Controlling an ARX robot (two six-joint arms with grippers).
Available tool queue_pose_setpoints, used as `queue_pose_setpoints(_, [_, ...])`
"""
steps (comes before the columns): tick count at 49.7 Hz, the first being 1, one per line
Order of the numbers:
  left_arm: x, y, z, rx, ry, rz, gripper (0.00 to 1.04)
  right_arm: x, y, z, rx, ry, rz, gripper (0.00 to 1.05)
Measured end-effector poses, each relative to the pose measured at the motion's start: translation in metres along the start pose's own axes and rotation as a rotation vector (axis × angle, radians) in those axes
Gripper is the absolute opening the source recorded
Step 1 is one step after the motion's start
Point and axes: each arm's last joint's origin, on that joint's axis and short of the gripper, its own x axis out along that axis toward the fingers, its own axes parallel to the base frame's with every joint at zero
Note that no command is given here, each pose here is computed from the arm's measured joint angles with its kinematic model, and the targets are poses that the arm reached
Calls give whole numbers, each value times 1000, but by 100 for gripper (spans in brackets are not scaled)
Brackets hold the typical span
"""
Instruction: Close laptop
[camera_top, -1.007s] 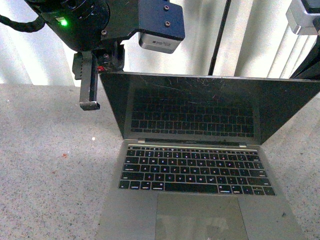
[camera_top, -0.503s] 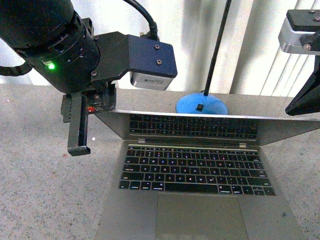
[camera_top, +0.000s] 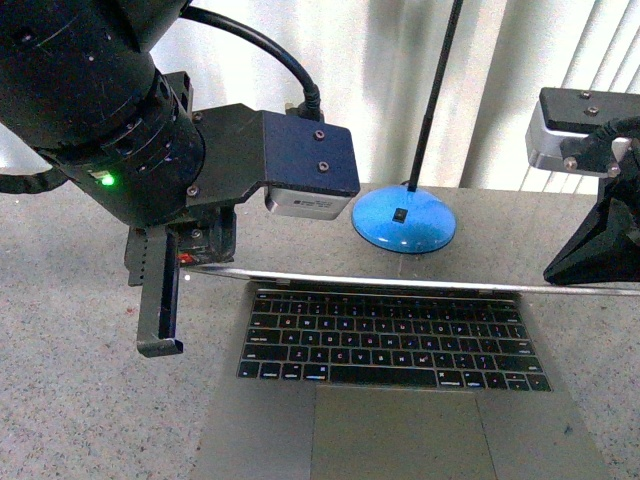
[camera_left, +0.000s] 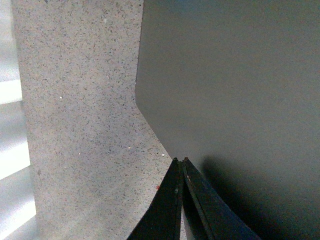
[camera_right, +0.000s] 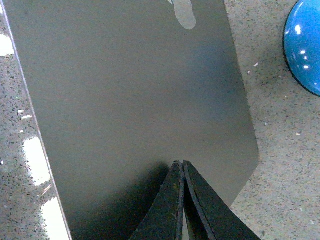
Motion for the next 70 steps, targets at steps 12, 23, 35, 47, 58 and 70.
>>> queue_pose_setpoints(12, [3, -7, 1, -3, -4, -11, 4, 8, 6, -6, 12, 4, 11, 3])
queue_pose_setpoints(23, [9, -20, 4, 4, -12, -29, 4, 20, 17, -14, 24, 9, 29, 3])
queue_pose_setpoints(35, [16, -35, 6, 1, -27, -51, 4, 30, 23, -21, 35, 7, 41, 3])
queue_pose_setpoints(47, [32, -57, 6, -5, -28, -95, 4, 46, 32, -33, 54, 11, 60, 3])
queue_pose_setpoints(58, [44, -75, 7, -8, -34, -132, 4, 66, 45, -45, 79, 19, 93, 3])
queue_pose_setpoints(70, [55, -94, 7, -12, -38, -169, 4, 83, 58, -56, 96, 26, 121, 3])
